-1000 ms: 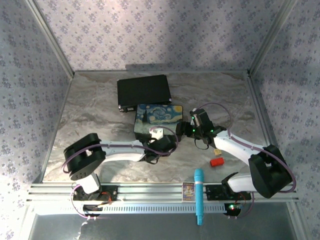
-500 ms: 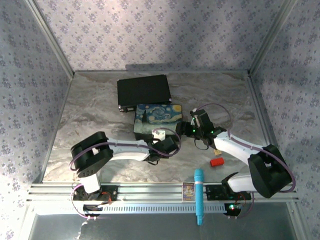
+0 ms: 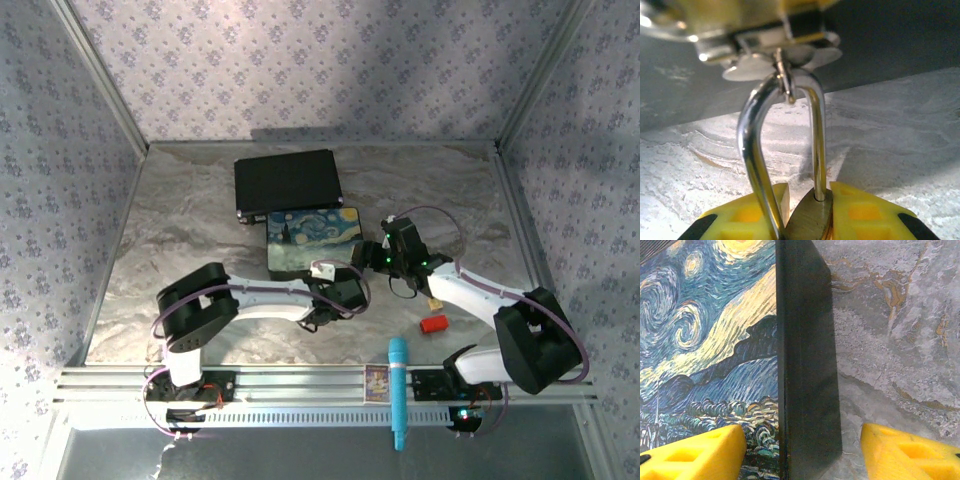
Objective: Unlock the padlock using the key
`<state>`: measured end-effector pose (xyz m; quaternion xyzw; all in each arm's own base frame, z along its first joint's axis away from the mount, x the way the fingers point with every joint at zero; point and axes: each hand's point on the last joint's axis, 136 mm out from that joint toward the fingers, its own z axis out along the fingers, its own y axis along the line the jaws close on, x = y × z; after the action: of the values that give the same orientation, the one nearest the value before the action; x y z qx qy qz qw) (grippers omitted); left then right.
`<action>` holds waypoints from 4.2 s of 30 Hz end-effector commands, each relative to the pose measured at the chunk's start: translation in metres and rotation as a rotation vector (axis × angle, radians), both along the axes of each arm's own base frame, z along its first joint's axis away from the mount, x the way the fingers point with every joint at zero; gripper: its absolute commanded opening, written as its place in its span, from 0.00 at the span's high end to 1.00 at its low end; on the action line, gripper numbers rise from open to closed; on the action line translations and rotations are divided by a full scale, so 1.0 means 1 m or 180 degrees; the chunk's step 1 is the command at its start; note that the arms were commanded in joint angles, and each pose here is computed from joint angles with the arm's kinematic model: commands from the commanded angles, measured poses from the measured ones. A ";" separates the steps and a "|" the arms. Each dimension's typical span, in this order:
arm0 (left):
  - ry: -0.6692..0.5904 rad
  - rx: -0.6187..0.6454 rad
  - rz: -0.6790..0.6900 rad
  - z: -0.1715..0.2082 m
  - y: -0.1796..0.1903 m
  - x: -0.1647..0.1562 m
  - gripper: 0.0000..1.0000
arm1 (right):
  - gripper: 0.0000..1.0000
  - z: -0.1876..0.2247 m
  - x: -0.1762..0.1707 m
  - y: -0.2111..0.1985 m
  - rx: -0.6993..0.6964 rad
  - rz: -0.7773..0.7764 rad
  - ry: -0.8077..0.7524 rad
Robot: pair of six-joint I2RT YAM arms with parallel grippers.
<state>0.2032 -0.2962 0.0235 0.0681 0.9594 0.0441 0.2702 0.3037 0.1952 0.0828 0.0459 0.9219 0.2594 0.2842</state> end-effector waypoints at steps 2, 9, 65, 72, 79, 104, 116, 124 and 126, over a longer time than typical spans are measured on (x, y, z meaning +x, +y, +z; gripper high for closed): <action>-0.0036 0.0716 -0.0116 -0.005 0.030 -0.006 0.73 | 0.36 -0.074 -0.058 -0.036 -0.0626 0.0037 0.0903; -0.0132 0.0593 -0.0193 0.008 0.019 -0.007 0.69 | 0.36 -0.072 -0.057 -0.034 -0.0623 0.0030 0.0896; -0.0322 -0.2506 0.0292 0.122 0.103 -0.025 0.00 | 0.23 0.020 -0.103 0.104 -0.0345 0.1352 -0.0237; -0.0193 -0.2498 0.0317 0.109 0.097 -0.026 0.00 | 0.32 -0.016 -0.096 0.118 -0.0490 0.1341 -0.0075; -0.0146 -0.2536 0.0320 0.104 0.090 -0.025 0.00 | 0.33 -0.038 -0.096 0.125 -0.0506 0.1378 -0.0008; -0.0211 -0.2404 0.0365 0.101 0.096 -0.021 0.00 | 0.79 -0.068 -0.112 0.126 -0.0196 0.1311 0.0286; -0.0775 -0.0827 -0.0936 0.157 0.086 0.013 0.01 | 0.95 -0.064 -0.115 0.102 0.0269 0.1151 0.0348; -0.0412 0.0553 -0.1959 0.124 0.051 0.042 0.12 | 0.97 -0.061 -0.111 0.091 0.0593 0.0969 0.0374; -0.0330 0.0734 -0.2189 0.111 0.045 0.043 0.13 | 0.97 -0.059 -0.111 0.089 0.0641 0.0925 0.0368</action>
<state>0.2482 -0.2554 0.1438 0.3169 0.8863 0.0055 0.3375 0.2051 0.3042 0.0502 -0.0951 0.8787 0.4051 0.2341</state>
